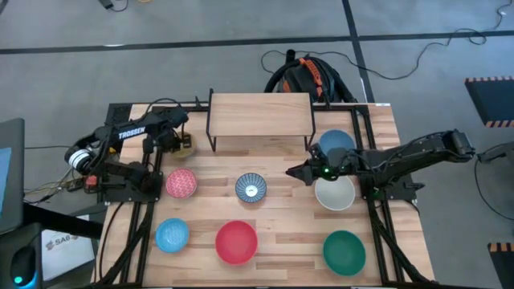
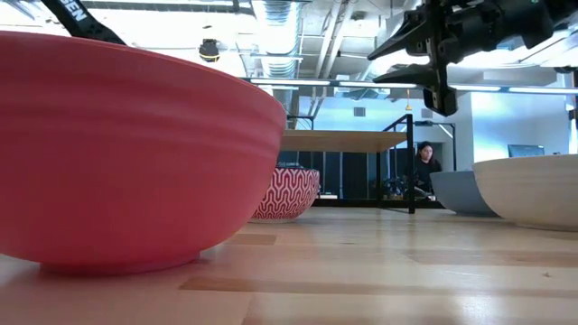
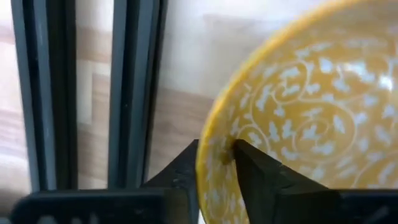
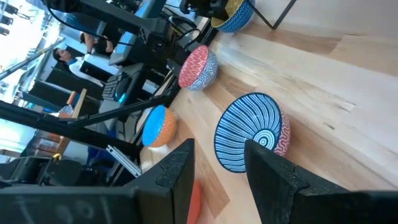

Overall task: Place and stack bowls onto a shelf
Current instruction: Put the yellow pattern bowl on the shelf

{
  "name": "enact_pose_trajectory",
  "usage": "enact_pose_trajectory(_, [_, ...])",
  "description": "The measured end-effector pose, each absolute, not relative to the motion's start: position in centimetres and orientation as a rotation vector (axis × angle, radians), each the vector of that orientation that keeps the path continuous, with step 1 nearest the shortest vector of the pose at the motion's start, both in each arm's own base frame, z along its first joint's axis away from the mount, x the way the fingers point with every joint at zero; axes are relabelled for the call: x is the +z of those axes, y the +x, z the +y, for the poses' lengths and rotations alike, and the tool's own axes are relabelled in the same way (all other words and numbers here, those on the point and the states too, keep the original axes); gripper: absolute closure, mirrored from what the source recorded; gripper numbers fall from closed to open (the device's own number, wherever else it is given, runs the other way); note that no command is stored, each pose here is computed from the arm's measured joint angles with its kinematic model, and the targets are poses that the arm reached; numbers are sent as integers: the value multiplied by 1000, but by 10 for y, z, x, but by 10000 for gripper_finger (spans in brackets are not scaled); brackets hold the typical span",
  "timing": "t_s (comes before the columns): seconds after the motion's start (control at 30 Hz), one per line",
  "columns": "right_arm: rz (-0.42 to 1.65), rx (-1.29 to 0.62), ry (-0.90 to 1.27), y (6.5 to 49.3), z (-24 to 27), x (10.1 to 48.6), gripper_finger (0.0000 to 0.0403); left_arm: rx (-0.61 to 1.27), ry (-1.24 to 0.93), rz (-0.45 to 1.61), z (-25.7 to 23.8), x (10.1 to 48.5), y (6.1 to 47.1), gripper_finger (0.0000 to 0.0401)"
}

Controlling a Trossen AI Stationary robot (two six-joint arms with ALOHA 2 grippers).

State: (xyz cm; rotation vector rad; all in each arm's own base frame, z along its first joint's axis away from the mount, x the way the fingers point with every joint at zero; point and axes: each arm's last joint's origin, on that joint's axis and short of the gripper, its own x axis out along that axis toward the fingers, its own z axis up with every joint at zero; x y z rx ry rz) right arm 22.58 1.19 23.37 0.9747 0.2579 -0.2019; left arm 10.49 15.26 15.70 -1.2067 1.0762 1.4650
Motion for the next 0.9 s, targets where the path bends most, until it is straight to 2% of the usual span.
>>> enact_pose_trajectory(0.13, [258, -200, 986, 226, 10, 234, 237, 1450, -1196, 1064, 154, 159, 106, 382])
enact_pose_trajectory(0.2, [257, -199, 987, 226, 10, 234, 237, 1446, -1190, 1054, 154, 160, 106, 391])
enact_pose_trajectory(0.47, [265, -201, 985, 226, 10, 235, 237, 1474, -1137, 942, 144, 180, 99, 395])
enact_pose_trajectory(0.6, [302, -207, 921, 229, 10, 248, 237, 1456, -1125, 846, 129, 197, 94, 398])
enact_pose_trajectory(0.9, [383, -252, 703, 251, 0, 285, 237, 1265, -1022, 627, 92, 242, 91, 398])
